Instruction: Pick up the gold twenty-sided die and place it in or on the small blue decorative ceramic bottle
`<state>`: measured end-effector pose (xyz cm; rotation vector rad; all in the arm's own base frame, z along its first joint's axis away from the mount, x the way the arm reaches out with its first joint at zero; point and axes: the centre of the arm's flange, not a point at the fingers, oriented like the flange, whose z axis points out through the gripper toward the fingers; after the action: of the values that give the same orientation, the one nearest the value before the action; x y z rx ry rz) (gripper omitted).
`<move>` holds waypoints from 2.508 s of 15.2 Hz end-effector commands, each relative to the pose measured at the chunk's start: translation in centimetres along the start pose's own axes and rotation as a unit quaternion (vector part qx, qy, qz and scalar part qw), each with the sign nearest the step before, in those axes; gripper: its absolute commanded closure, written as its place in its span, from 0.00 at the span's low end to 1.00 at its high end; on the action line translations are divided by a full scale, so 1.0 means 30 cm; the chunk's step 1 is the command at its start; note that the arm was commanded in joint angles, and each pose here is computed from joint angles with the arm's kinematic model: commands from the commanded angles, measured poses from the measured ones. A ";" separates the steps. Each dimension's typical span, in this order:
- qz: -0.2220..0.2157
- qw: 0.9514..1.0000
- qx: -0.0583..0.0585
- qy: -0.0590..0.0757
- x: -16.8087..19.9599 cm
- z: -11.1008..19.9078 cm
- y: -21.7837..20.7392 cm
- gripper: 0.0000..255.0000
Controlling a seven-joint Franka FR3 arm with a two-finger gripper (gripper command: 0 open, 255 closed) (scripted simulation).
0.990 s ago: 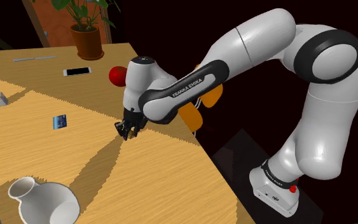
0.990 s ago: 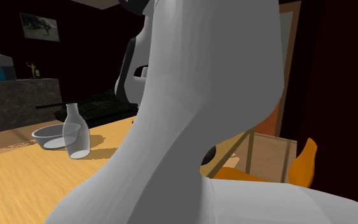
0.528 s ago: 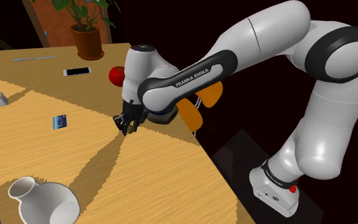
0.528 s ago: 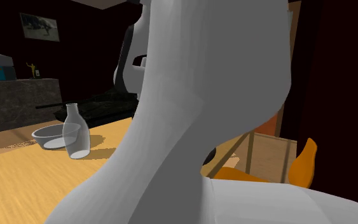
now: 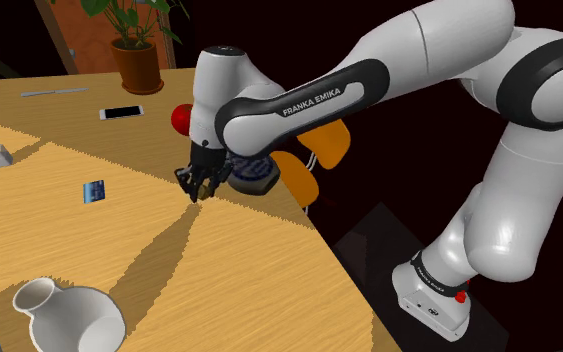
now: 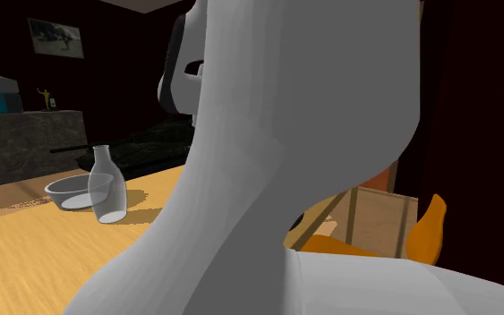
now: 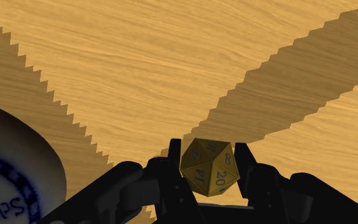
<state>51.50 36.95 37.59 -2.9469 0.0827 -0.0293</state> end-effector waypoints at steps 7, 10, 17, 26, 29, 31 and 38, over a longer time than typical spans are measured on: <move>0.000 1.000 0.000 0.000 0.003 -0.138 -0.027 1.00; 0.000 1.000 0.000 0.000 0.004 -0.190 -0.037 1.00; 0.000 1.000 0.000 0.000 0.045 -0.285 0.024 1.00; 0.000 1.000 0.000 0.000 0.226 -0.353 0.370 1.00; 0.000 1.000 0.000 0.000 0.287 -0.375 0.485 1.00; 0.000 1.000 0.000 0.000 0.327 -0.390 0.561 1.00; 0.000 1.000 0.000 0.000 0.404 -0.368 0.720 1.00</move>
<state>62.06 13.05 44.87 -2.9472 0.0835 -0.0285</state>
